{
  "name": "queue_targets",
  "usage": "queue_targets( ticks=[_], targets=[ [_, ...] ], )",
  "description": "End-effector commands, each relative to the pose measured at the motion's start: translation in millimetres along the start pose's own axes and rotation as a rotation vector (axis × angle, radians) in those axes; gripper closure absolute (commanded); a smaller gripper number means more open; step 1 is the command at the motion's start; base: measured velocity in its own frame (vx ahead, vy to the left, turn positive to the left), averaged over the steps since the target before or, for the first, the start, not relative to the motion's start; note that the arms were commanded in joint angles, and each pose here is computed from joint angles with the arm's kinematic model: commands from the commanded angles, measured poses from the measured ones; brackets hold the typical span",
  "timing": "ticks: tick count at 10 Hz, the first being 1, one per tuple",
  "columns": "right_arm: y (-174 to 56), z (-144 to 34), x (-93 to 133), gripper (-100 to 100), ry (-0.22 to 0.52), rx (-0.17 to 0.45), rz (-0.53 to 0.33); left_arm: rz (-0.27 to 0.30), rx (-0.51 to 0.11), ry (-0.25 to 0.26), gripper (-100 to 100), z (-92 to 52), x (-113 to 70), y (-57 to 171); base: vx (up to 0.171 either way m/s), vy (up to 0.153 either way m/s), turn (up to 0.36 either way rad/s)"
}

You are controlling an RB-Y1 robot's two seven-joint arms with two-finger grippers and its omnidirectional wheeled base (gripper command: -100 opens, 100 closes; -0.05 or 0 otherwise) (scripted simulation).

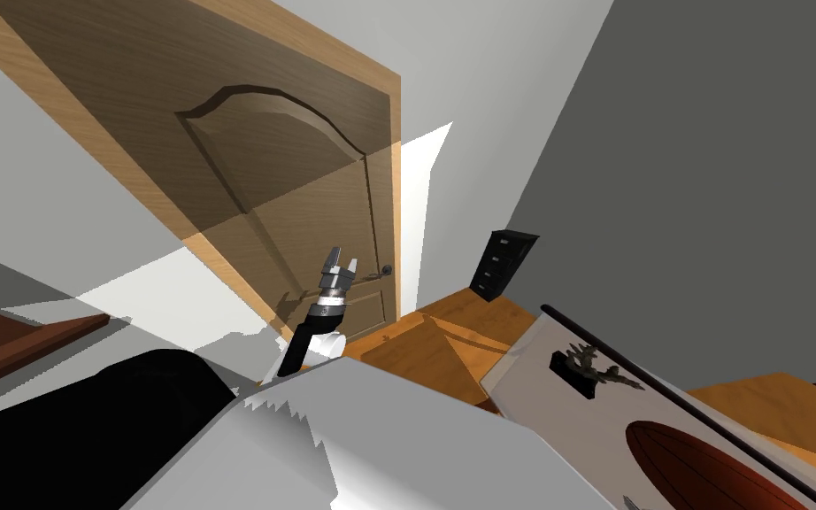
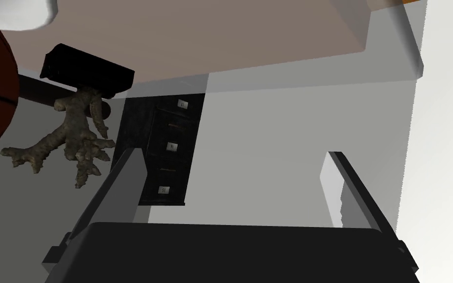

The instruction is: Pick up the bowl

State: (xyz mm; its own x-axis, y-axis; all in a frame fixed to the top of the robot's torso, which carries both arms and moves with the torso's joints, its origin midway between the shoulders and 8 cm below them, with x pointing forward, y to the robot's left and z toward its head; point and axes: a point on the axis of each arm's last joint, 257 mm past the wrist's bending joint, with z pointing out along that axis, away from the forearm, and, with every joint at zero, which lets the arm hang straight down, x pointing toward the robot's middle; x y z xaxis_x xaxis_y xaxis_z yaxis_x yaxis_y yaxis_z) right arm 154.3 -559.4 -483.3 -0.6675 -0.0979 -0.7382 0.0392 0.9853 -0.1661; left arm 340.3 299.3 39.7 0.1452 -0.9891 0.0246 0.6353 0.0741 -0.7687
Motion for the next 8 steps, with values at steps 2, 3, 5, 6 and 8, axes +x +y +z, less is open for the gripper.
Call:
queue_targets(
  ticks=[2,3,5,6,8],
  targets=[
    [-16,-12.2,33,-100,0.085,0.011,-0.068,0.0,0.0,0.0,0,0.0,0.0,0,0.027,0.002,0.059],
    [-18,-16.3,44,-100,0.107,0.018,-0.058,0.0,0.0,0.0,0,0.0,0.0,0,0.022,-0.001,0.039],
    [-37,-34.5,81,-100,0.214,0.026,-0.129,0.0,0.0,0.0,0,0.0,0.0,0,0.036,-0.008,0.094],
    [-37,-35.0,82,-100,0.22,0.023,-0.136,0.0,0.0,0.0,0,0.0,0.0,0,0.033,-0.006,0.028],
    [-52,-50.1,106,-100,0.303,0.017,-0.208,0.0,0.0,0.0,0,0.0,0.0,0,0.028,-0.01,0.066]
  ],
)
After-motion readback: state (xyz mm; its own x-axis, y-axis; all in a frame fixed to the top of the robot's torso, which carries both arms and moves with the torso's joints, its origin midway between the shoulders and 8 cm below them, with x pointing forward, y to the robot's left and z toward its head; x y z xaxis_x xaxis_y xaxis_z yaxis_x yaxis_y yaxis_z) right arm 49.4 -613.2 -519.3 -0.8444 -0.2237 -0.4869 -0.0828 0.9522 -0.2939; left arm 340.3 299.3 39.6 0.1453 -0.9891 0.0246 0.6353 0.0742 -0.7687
